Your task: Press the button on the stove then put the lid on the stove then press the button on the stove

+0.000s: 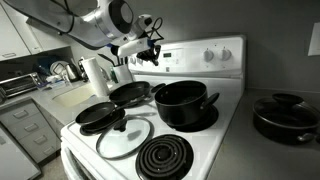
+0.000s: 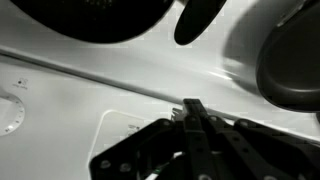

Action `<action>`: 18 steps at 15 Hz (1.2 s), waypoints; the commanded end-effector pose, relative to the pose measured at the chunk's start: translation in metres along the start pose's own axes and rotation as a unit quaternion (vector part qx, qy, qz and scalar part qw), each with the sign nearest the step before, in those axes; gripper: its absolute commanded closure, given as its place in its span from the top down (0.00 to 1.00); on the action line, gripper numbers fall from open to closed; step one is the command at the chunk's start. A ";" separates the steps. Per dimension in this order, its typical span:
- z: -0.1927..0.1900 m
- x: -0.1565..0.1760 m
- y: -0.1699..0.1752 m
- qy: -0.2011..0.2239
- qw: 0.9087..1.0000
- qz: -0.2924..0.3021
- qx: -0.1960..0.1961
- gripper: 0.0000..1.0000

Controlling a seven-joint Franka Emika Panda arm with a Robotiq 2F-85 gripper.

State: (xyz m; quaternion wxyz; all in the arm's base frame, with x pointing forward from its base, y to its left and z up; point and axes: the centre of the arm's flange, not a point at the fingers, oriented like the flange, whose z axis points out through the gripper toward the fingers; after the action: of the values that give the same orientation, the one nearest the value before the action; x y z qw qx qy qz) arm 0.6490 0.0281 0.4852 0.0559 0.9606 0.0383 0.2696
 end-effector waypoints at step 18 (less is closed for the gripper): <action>-0.084 -0.079 -0.023 -0.014 1.000 0.022 -0.010 1.00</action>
State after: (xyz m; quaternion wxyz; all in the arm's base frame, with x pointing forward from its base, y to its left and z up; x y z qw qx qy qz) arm 0.5563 0.0403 0.5141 0.0599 0.9671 0.0191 0.2463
